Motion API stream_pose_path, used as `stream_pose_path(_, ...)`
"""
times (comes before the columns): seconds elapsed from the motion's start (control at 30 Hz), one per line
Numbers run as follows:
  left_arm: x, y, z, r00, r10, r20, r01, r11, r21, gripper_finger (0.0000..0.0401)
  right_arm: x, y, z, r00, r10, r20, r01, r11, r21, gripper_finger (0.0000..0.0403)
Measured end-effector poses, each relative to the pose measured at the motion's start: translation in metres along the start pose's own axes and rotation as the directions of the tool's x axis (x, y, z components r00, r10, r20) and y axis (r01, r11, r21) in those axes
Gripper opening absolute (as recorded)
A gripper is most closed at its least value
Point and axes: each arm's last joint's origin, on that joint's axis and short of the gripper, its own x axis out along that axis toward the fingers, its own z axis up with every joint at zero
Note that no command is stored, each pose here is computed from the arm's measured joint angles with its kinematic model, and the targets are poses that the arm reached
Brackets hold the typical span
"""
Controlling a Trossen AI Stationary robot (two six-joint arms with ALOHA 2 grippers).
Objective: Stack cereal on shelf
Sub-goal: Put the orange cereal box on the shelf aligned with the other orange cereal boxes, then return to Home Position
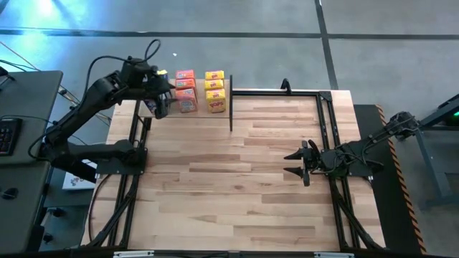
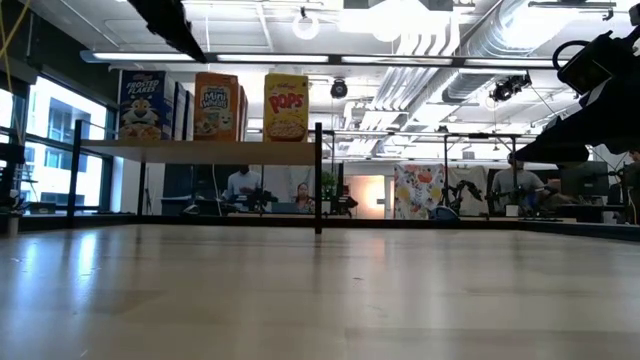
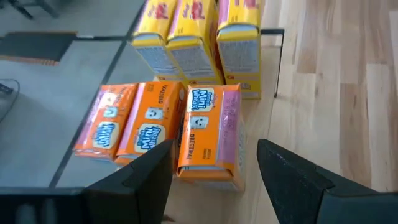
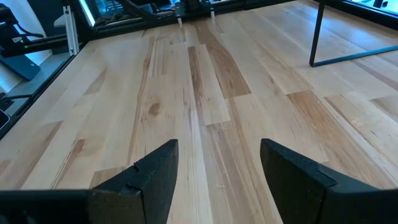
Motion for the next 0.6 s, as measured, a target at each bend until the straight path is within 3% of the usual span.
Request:
stream_pose_path(0.17, -0.02, -0.006, -0.001, 0.996, -0.026, 0.089, 0.03, 0.998, -0.051, 0.0221, 0.0, 0.0, 0.0, 1.0, 0.0, 0.0, 0.0, 1.0, 0.0, 0.022)
stream_pose_path(0.43, -0.04, -0.028, -0.014, 0.914, -0.281, 0.292, 0.304, 0.952, -0.035, 0.0221, 0.0, 0.0, 0.0, 1.0, 0.0, 0.0, 0.0, 1.0, 0.0, 0.022)
stream_pose_path(0.6, -0.039, -0.045, -0.038, 0.878, -0.33, 0.346, 0.369, 0.928, -0.051, 0.0221, 0.0, 0.0, 0.0, 1.0, 0.0, 0.0, 0.0, 1.0, 0.0, 0.022)
